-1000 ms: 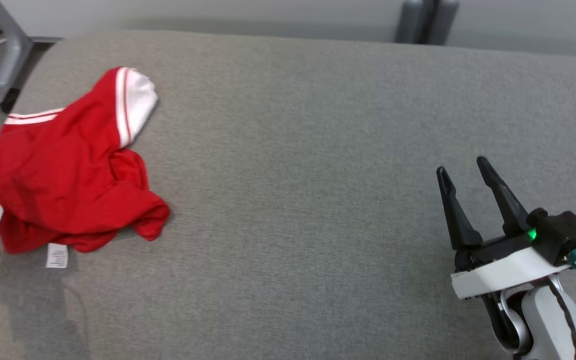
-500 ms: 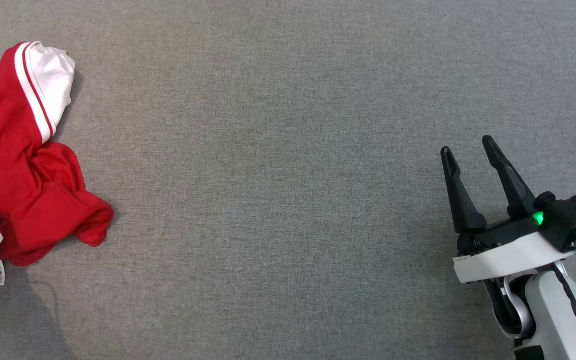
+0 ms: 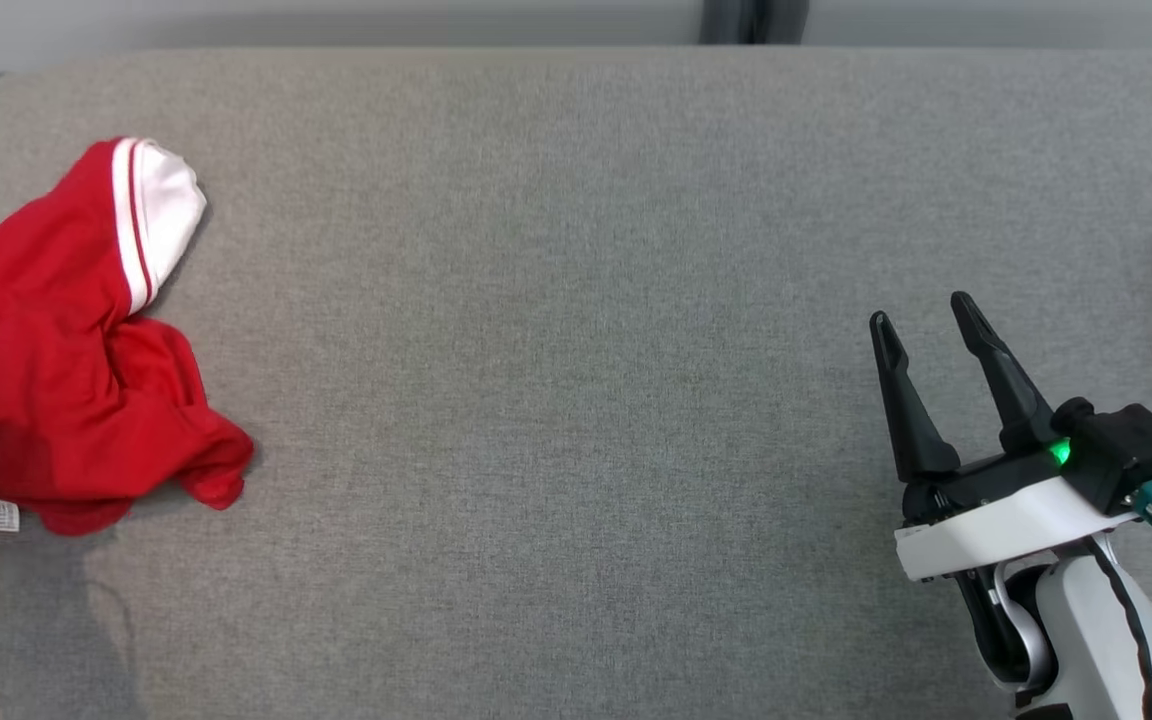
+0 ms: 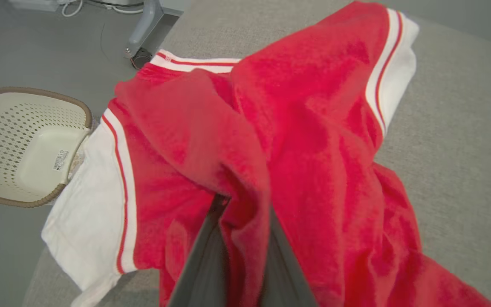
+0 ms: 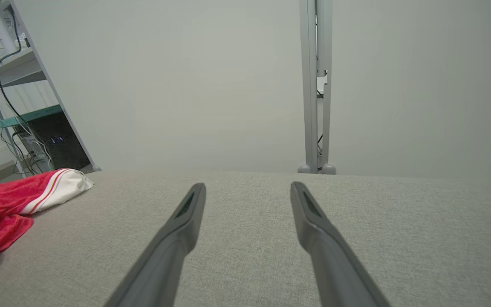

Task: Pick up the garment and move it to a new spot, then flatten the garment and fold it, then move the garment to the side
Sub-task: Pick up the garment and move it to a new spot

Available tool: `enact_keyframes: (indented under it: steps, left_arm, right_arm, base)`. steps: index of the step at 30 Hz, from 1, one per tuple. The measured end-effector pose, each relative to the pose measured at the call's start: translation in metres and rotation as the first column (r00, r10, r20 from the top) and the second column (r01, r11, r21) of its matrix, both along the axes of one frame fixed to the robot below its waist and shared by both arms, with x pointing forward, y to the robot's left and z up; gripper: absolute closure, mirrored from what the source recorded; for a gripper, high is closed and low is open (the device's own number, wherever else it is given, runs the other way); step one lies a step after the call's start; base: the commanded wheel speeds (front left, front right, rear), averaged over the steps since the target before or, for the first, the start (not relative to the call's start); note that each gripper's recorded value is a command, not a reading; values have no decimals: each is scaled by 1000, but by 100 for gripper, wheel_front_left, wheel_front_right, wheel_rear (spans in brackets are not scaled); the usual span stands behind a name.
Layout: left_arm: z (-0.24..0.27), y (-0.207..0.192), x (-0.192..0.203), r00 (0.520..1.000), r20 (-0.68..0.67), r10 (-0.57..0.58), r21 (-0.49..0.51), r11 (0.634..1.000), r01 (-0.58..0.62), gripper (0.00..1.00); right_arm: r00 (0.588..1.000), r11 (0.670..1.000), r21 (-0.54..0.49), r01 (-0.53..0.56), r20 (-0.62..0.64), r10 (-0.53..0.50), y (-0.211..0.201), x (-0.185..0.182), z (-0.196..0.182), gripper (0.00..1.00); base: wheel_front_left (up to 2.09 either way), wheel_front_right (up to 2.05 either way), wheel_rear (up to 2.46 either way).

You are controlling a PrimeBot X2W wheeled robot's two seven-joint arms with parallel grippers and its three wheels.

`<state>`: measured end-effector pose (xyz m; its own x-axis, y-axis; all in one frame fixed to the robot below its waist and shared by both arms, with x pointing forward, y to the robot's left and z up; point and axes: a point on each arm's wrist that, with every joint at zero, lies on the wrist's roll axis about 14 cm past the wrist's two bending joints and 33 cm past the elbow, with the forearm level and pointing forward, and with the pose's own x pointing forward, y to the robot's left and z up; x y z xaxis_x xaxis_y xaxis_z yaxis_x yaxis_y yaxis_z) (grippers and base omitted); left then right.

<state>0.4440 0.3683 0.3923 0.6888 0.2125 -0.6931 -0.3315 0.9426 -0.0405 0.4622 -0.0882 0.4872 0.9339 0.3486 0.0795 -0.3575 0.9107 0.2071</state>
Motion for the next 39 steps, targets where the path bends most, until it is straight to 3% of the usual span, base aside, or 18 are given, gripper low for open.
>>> enact_keyframes:
  steps: [10, 18, 26, 34, 39]
  left_arm:
    - [80, -10, 18, 973, 164, -164, 144, 979, 141, 100]
    - [139, -68, 42, 888, 250, -386, 249, 912, 327, 100]
    - [188, -175, 63, 707, 330, -625, 306, 779, 547, 100]
    - [227, -300, 47, 446, 451, -773, 270, 594, 758, 100]
    - [219, -351, 27, 339, 488, -804, 211, 486, 848, 100]
  right_arm:
    - [999, 999, 26, 25, 47, -27, -4, -30, 30, 0]
    - [993, 996, 49, 75, 87, -79, -19, -51, 50, 0]
    - [980, 984, 67, 164, 105, -171, -49, -69, 59, 0]
    - [955, 962, 73, 263, 125, -270, -83, -82, 66, 0]
    - [937, 945, 71, 321, 122, -327, -104, -87, 65, 0]
  base:
    - [0, 0, 0]
    - [0, 0, 0]
    - [0, 0, 0]
    - [0, 0, 0]
    - [0, 0, 0]
